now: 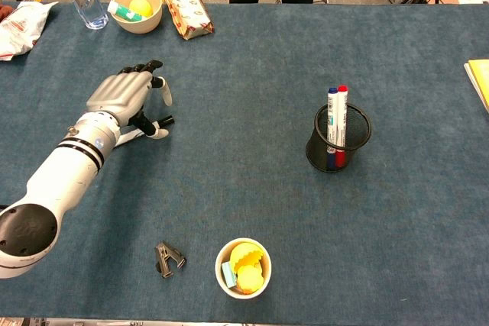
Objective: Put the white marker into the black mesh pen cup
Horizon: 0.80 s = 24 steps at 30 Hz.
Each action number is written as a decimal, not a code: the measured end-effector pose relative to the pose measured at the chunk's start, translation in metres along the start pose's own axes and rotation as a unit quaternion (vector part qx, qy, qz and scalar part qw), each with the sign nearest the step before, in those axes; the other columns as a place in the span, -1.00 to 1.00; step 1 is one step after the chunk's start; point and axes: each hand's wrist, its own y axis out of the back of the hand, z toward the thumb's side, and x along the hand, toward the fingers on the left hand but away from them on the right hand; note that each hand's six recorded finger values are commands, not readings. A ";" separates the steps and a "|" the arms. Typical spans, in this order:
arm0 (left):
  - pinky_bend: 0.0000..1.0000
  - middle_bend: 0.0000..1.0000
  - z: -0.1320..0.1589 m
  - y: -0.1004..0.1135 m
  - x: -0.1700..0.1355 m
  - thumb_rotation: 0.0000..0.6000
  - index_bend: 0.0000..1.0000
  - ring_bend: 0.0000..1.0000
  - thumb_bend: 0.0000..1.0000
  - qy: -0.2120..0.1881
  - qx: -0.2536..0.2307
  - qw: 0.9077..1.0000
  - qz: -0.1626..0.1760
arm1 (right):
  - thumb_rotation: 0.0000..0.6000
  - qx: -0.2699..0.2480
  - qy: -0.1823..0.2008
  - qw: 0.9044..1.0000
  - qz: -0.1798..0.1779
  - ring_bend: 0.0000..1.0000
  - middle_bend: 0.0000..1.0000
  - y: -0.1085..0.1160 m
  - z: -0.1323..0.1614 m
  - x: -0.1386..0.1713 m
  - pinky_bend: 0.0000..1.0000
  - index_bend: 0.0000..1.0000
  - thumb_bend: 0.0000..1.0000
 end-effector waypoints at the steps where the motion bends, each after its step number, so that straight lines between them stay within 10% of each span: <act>1: -0.98 -1.00 -0.001 0.000 0.001 1.00 -0.17 -1.00 -0.71 0.002 0.001 1.000 -0.001 | 1.00 0.000 0.000 1.000 0.000 -0.40 -0.34 0.000 0.000 0.000 -0.23 -0.62 -1.00; 24: -0.98 -1.00 -0.016 -0.010 0.013 1.00 -0.16 -1.00 -0.71 0.027 0.000 0.999 -0.018 | 1.00 -0.001 -0.007 1.000 0.004 -0.40 -0.34 -0.003 -0.004 0.002 -0.23 -0.62 -1.00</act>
